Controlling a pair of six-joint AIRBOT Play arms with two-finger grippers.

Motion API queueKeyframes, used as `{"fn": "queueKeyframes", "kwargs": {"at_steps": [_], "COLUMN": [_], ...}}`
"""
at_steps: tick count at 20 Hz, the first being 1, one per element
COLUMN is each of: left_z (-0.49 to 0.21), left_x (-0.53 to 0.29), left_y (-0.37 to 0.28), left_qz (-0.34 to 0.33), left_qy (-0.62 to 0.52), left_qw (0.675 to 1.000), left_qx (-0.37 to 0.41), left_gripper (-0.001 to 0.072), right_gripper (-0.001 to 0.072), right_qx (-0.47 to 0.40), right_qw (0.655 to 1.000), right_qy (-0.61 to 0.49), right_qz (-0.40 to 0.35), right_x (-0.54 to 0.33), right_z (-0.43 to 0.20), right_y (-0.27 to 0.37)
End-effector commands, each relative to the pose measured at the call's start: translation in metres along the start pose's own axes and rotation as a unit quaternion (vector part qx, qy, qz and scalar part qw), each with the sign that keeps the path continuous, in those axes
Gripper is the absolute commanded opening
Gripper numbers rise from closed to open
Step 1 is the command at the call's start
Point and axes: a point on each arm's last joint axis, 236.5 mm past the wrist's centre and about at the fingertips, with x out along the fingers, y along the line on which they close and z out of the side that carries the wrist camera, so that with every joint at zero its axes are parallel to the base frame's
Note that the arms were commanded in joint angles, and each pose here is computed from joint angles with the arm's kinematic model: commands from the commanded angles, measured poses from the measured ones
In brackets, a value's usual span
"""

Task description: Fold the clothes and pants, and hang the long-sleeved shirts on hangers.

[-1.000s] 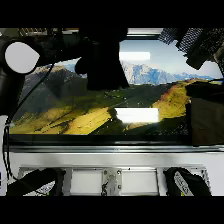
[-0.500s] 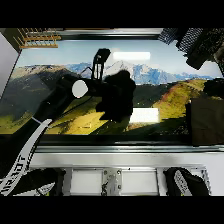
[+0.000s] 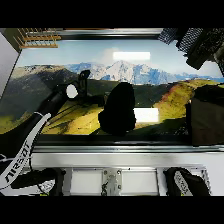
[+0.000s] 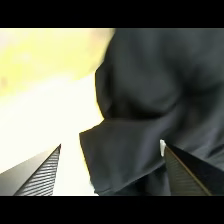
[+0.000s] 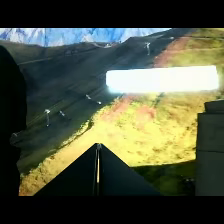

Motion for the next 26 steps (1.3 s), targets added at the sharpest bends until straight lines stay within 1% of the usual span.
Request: {"fn": "queueKeyframes", "kwargs": {"at_steps": [1,2,5,6,7,8,9,10,11,12,13,14,19,20,21,22,24,26], "left_z": [-0.05,-0.057,-0.059,-0.057,-0.054,-0.048,-0.041,-0.034,-0.028,-0.022,-0.019,-0.016,-0.014,-0.014,-0.014,-0.011,0.012,0.06], "left_x": [0.04,0.046,0.053,0.052,0.049,0.045,0.038,0.032,0.025,0.018,0.012,0.008,0.005,0.005,0.004,0.001,-0.021,-0.074], "left_y": [0.0,-0.009,-0.017,-0.015,-0.013,-0.01,-0.008,-0.005,-0.002,0.002,0.004,0.005,0.005,0.004,0.006,0.007,0.006,0.002], "left_qz": [-0.051,-0.071,-0.086,-0.086,-0.086,-0.087,-0.088,-0.089,-0.09,-0.089,-0.09,-0.09,-0.091,-0.092,-0.092,-0.093,-0.102,-0.113], "left_qy": [0.079,0.09,0.093,0.089,0.084,0.076,0.064,0.053,0.042,0.032,0.024,0.019,0.015,0.016,0.015,0.014,-0.006,-0.077], "left_qw": [0.995,0.993,0.991,0.992,0.992,0.992,0.993,0.993,0.994,0.994,0.994,0.994,0.994,0.994,0.994,0.994,0.994,0.99], "left_qx": [-0.035,-0.034,-0.037,-0.039,-0.042,-0.044,-0.047,-0.05,-0.052,-0.052,-0.049,-0.05,-0.05,-0.05,-0.052,-0.053,-0.049,-0.038], "left_gripper": [0.0629,0.0545,0.0543,0.0504,0.0208,0.0012,0.0009,0.0009,0.0009,0.0009,0.0009,0.0009,0.0009,0.0009,0.0009,0.0009,0.0009,0.0009], "right_gripper": [0.0018,0.0018,0.0018,0.0018,0.0018,0.0022,0.0044,0.0175,0.0416,0.0571,0.0587,0.0587,0.0575,0.0397,0.0167,0.0018,0.0017,0.0017], "right_qx": [-0.011,-0.017,-0.037,-0.046,-0.055,-0.059,-0.058,-0.049,-0.036,-0.022,-0.007,0.007,0.038,0.03,0.021,0.013,-0.018,-0.055], "right_qw": [0.998,0.996,0.985,0.98,0.973,0.966,0.958,0.951,0.942,0.935,0.929,0.924,0.908,0.909,0.91,0.913,0.925,0.945], "right_qy": [0.057,0.078,0.145,0.172,0.2,0.223,0.247,0.267,0.288,0.305,0.317,0.328,0.358,0.355,0.35,0.342,0.312,0.271], "right_qz": [0.036,0.048,0.082,0.093,0.105,0.117,0.133,0.15,0.167,0.18,0.189,0.197,0.213,0.217,0.221,0.223,0.214,0.174], "right_x": [0.03,0.041,0.071,0.082,0.093,0.103,0.114,0.125,0.136,0.147,0.158,0.169,0.199,0.2,0.199,0.199,0.194,0.176], "right_z": [-0.033,-0.045,-0.083,-0.098,-0.115,-0.129,-0.144,-0.157,-0.171,-0.182,-0.193,-0.204,-0.243,-0.243,-0.241,-0.236,-0.204,-0.145], "right_y": [0.023,0.032,0.059,0.069,0.08,0.09,0.103,0.117,0.132,0.143,0.154,0.165,0.198,0.201,0.201,0.201,0.187,0.151]}}
